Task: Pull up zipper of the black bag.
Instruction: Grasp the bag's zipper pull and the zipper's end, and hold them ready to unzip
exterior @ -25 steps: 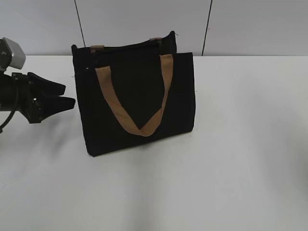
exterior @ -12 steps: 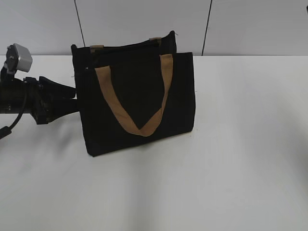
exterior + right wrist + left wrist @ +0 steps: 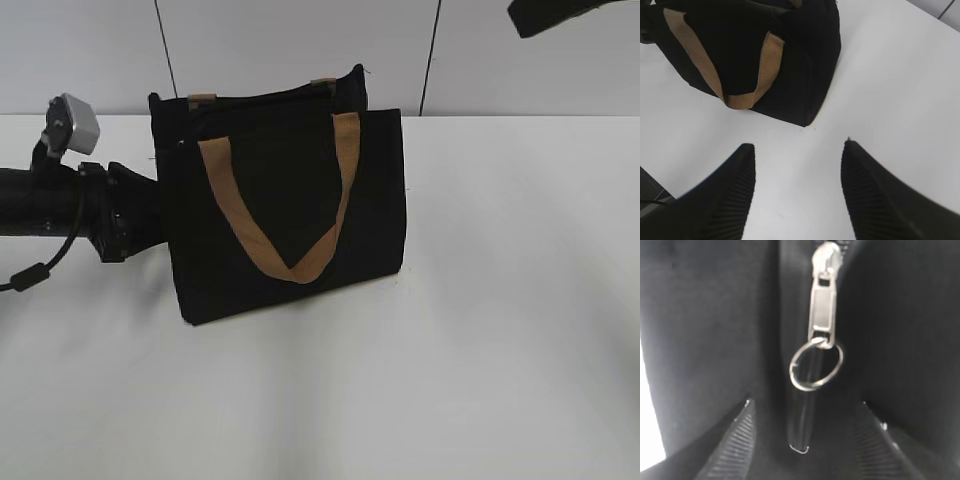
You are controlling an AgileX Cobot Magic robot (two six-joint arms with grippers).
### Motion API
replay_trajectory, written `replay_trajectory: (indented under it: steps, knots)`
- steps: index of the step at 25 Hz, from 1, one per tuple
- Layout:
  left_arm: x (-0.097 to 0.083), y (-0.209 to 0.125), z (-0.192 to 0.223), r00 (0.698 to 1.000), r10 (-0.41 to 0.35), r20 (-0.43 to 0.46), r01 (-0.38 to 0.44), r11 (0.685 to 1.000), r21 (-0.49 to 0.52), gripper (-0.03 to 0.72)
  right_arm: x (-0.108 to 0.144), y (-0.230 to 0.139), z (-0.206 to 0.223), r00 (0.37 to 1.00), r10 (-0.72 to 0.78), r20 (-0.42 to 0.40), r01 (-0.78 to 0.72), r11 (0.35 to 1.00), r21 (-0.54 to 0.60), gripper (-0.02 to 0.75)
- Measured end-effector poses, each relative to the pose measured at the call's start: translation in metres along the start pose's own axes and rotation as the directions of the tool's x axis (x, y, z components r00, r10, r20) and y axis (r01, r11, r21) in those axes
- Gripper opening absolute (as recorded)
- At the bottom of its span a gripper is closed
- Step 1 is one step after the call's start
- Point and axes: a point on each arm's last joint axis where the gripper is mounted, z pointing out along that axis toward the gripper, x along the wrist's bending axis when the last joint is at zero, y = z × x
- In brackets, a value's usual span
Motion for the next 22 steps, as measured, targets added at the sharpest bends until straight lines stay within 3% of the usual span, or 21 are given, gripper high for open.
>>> replay_trajectory:
  steps: [6, 18, 22]
  knots:
    - [0.003, -0.007, 0.006, 1.0, -0.012, 0.008, 0.012, 1.0, 0.01, 0.435, 0.021, 0.016, 0.004, 0.996, -0.071, -0.047, 0.07, 0.997, -0.023, 0.417]
    - [0.002, -0.001, 0.014, 1.0, 0.011, 0.026, -0.011, 1.0, 0.002, 0.055, 0.053, 0.024, 0.011, 0.983, -0.145, -0.114, 0.141, 0.989, -0.046, 0.417]
    - [0.002, 0.004, 0.011, 1.0, 0.01, 0.013, -0.01, 1.0, 0.0, 0.024, 0.052, 0.029, 0.012, 0.985, -0.142, -0.095, 0.135, 0.988, -0.082, 0.4]
